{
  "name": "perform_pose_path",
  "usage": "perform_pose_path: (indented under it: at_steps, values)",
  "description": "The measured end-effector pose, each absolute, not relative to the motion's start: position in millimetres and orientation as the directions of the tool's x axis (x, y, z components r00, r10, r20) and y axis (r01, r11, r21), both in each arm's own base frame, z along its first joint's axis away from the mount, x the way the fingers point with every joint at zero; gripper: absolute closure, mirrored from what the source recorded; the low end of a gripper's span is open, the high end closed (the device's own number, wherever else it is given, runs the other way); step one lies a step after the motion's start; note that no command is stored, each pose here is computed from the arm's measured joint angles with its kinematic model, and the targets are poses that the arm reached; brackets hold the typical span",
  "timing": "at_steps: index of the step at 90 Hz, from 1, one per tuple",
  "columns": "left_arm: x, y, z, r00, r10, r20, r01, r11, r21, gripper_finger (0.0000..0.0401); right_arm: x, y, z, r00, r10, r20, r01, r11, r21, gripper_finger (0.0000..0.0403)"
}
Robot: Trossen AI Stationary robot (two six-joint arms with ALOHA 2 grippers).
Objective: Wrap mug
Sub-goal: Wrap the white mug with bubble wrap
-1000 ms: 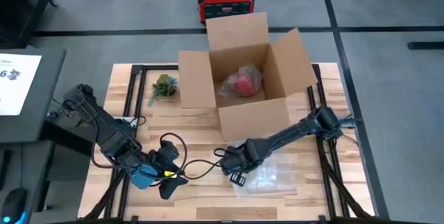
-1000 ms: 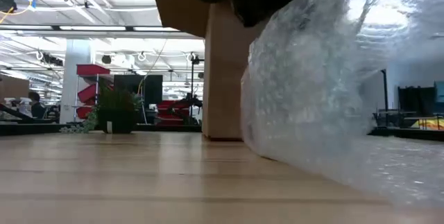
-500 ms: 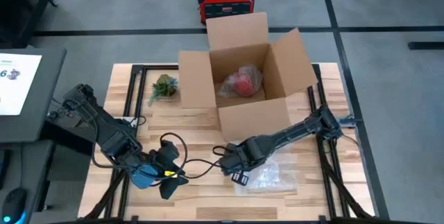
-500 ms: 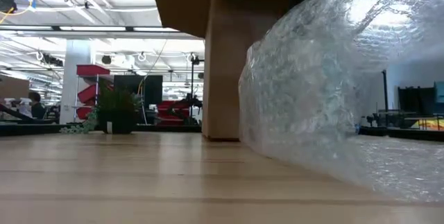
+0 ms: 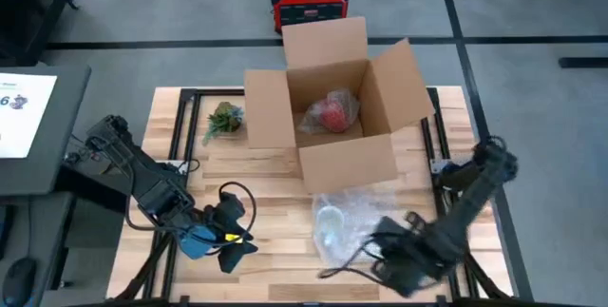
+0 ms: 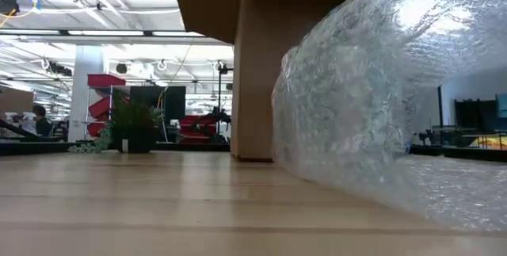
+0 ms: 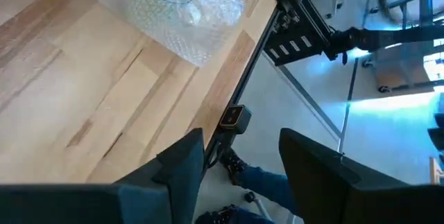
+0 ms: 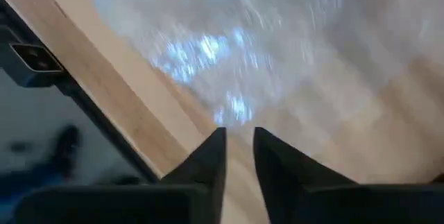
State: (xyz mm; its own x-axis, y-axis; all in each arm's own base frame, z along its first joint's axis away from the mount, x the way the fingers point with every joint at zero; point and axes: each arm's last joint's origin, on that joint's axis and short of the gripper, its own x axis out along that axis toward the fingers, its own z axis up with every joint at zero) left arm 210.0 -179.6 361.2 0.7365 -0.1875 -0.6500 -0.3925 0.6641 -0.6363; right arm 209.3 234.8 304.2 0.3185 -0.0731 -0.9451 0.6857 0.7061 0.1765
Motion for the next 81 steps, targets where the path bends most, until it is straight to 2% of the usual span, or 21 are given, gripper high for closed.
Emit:
perform_pose_path:
  at_steps: [18, 28, 38, 47, 57, 66, 81]
  values:
    - [209.9, -179.6, 361.1, 0.736, -0.188, -0.650, -0.388, 0.671, -0.632, 0.0230, 170.8, 232.2, 253.2, 0.544, -0.105, -0.832, 0.764, 0.473, 0.440, 0.0243]
    - [209.9, -179.6, 361.1, 0.736, -0.188, -0.651, -0.387, 0.671, -0.632, 0.0230, 161.2, 224.5, 219.4, 0.614, -0.120, -0.780, 0.758, 0.365, 0.541, 0.0201]
    - [210.0, -179.5, 361.1, 0.736, -0.189, -0.650, -0.387, 0.671, -0.633, 0.0230, 162.5, 217.0, 192.9, 0.641, -0.106, -0.760, 0.747, 0.310, 0.587, 0.0170]
    - [209.9, -179.6, 361.1, 0.736, -0.189, -0.651, -0.387, 0.671, -0.633, 0.0230, 167.4, 210.8, 179.2, 0.692, -0.116, -0.713, 0.710, 0.292, 0.641, 0.0161]
    - [210.0, -179.6, 361.2, 0.736, -0.189, -0.650, -0.387, 0.670, -0.633, 0.0230, 174.6, 208.6, 176.0, 0.756, -0.132, -0.641, 0.644, 0.328, 0.692, 0.0169]
    - [210.9, -180.4, 362.5, 0.745, -0.197, -0.637, -0.365, 0.679, -0.637, 0.0230, 182.7, 211.7, 180.5, 0.791, -0.097, -0.604, 0.590, 0.377, 0.714, 0.0199]
    - [213.0, -182.5, 365.7, 0.766, -0.217, -0.605, -0.303, 0.709, -0.637, 0.0230, 195.4, 214.4, 195.4, 0.837, 0.000, -0.547, 0.497, 0.418, 0.760, 0.0304]
